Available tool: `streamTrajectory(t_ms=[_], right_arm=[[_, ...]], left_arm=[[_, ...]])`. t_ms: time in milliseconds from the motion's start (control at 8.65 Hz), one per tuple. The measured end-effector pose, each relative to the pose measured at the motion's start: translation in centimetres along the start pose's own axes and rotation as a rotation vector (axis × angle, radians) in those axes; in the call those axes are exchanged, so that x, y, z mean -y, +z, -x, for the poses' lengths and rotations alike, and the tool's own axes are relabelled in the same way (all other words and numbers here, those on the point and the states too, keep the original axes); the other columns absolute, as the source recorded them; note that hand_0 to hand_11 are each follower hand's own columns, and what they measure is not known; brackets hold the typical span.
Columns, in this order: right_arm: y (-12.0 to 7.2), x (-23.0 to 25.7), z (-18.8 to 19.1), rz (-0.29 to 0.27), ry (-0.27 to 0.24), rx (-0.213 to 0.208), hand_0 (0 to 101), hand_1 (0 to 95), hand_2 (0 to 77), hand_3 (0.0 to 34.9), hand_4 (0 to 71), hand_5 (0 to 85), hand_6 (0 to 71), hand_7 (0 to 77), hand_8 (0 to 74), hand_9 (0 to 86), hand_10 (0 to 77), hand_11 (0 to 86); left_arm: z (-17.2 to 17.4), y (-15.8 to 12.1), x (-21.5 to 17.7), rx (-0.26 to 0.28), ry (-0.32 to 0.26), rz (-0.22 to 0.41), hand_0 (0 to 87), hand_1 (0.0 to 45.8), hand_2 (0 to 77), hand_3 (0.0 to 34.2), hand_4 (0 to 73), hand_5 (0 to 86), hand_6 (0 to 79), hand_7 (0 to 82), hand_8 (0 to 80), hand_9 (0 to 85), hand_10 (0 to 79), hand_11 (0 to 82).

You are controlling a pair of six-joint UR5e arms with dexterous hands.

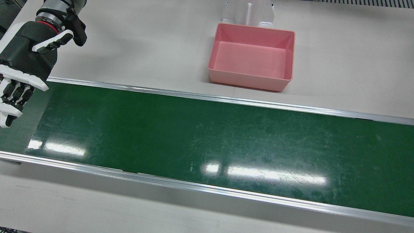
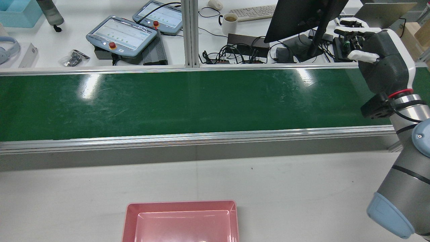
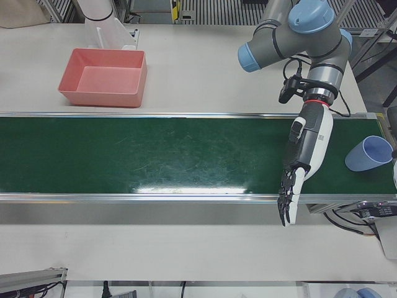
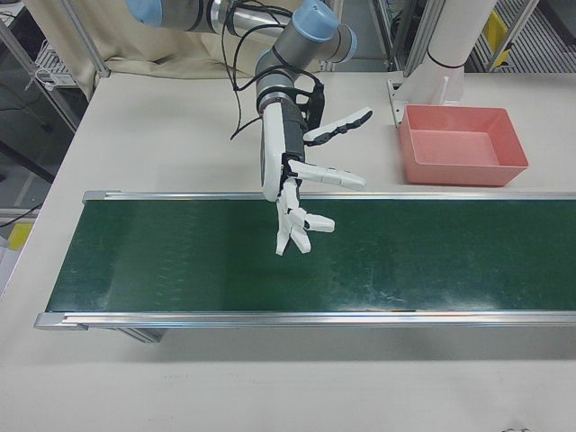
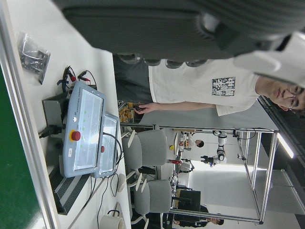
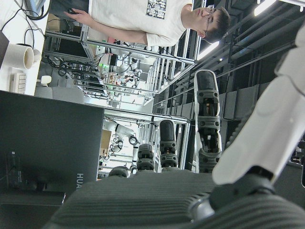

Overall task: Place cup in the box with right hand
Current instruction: 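Lower the right hand toward the conveyor belt edge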

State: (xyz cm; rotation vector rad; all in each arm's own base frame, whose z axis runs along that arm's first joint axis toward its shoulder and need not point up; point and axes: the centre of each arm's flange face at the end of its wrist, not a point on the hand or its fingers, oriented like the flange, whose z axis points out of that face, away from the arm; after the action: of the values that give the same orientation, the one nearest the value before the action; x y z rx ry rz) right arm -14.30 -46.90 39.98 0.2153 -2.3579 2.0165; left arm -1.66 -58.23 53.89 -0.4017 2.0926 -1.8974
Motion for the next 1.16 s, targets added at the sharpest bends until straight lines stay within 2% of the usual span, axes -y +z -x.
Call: streamTrajectory(t_ms=[231, 578, 693, 809, 925, 1156], right_arm=[[0.0, 0.2, -0.3, -0.003, -0.003, -0.005, 48, 1.1, 1.1, 2.7, 51.8, 0.5, 6.5, 40.9, 4.4, 14.7, 0.0, 0.5], [-0.4, 2.0, -1.6, -0.029, -0.022, -0.025, 47, 0.5, 1.1, 3.0, 51.8, 0.5, 4.9, 37.6, 4.4, 14.2, 0.0, 0.5], [-0.4, 2.9, -2.1, -0.044, -0.036, -0.033, 47, 0.5, 1.1, 3.5, 48.0, 0.5, 4.9, 35.5, 3.8, 13.6, 0.0, 0.5], [-0.3, 3.8, -2.5, -0.058, -0.052, -0.037, 47, 0.5, 1.1, 3.5, 48.0, 0.5, 4.9, 35.5, 3.8, 13.6, 0.0, 0.5], [-0.1, 4.3, -2.8, -0.067, -0.064, -0.037, 47, 0.5, 1.1, 1.4, 45.8, 0.5, 4.9, 32.2, 4.4, 13.6, 0.0, 0.5], [1.3, 4.5, -3.9, -0.057, -0.055, -0.030, 47, 0.5, 1.1, 1.4, 45.8, 0.5, 4.9, 33.3, 4.4, 13.6, 0.0, 0.5]], left_arm=[[0.0, 0.0, -0.1, -0.001, 0.001, 0.001, 0.0, 0.5, 0.5, 0.0, 0.0, 0.0, 0.0, 0.0, 0.0, 0.0, 0.0, 0.0], [0.0, 0.1, -0.2, 0.000, 0.001, 0.002, 0.0, 0.5, 0.5, 0.0, 0.0, 0.0, 0.0, 0.0, 0.0, 0.0, 0.0, 0.0], [0.0, 0.1, -0.2, 0.000, 0.001, 0.002, 0.0, 0.5, 0.5, 0.0, 0.0, 0.0, 0.0, 0.0, 0.0, 0.0, 0.0, 0.0], [0.0, 0.1, -0.2, -0.001, 0.001, 0.002, 0.0, 0.5, 0.5, 0.0, 0.0, 0.0, 0.0, 0.0, 0.0, 0.0, 0.0, 0.0], [0.0, 0.1, -0.3, -0.001, 0.001, 0.003, 0.0, 0.5, 0.5, 0.0, 0.0, 0.0, 0.0, 0.0, 0.0, 0.0, 0.0, 0.0], [0.0, 0.1, -0.3, -0.001, 0.002, 0.003, 0.0, 0.5, 0.5, 0.0, 0.0, 0.0, 0.0, 0.0, 0.0, 0.0, 0.0, 0.0]])
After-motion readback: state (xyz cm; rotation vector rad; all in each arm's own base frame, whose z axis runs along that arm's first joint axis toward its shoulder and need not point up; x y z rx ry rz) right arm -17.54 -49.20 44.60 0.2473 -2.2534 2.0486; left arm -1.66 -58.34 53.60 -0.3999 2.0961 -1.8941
